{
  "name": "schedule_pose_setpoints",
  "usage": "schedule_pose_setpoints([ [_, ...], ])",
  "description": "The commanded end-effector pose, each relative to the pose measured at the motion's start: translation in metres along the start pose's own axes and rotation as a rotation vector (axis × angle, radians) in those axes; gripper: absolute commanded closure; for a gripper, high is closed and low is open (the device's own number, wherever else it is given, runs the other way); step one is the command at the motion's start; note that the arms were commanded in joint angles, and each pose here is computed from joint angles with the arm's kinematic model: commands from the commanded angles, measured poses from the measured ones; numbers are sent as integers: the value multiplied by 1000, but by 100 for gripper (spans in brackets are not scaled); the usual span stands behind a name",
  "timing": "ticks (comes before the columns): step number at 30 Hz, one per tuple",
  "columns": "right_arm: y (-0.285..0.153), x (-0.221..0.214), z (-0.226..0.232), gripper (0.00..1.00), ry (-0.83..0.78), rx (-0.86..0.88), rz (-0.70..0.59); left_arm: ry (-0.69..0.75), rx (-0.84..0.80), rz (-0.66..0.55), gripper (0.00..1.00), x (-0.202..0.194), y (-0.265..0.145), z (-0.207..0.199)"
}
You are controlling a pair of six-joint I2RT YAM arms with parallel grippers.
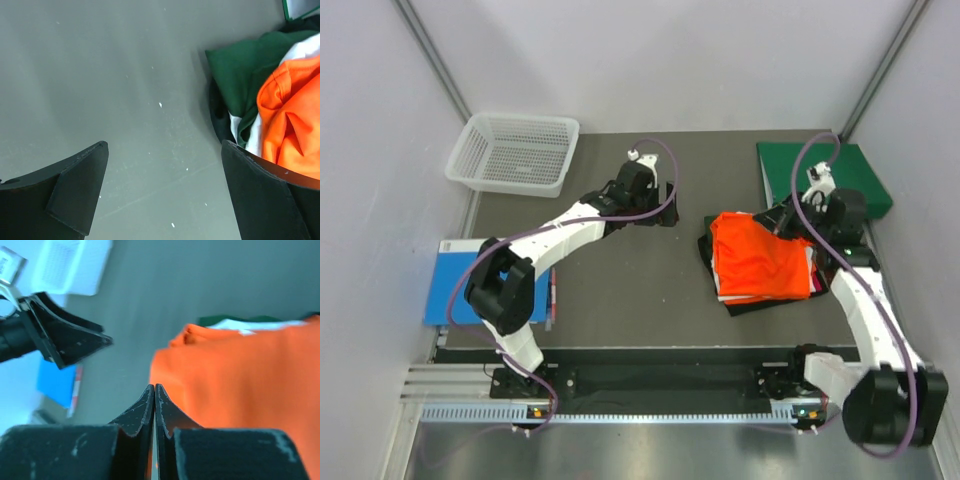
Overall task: Fold and stack the t-shirts
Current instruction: Put the neatly folded tshirt into the corner of the board with the right arm
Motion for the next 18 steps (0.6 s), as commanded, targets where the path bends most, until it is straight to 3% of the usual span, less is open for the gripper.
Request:
schedule_pose_setpoints([
  [1,32,-14,16,100,149,328,91,24,-38,16,1,-5,-3,-6],
  [7,43,-43,8,100,363,537,130,25,-22,56,1,-15,6,-2],
  [14,36,-56,-43,99,546,578,58,27,0,78,1,-21,14,3],
  [18,46,-68,-73,99,682,511,58,25,9,90,1,-22,18,5],
])
Point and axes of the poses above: each gripper's point midway between its finger pads, its own y axis out along the fingers, its own z axis along the line the jaws close on, x = y × z, the point moved 3 cm from there along -y, back along the fingers, and after that the axes turned 1 degree about -y, right-handed, at the moved point
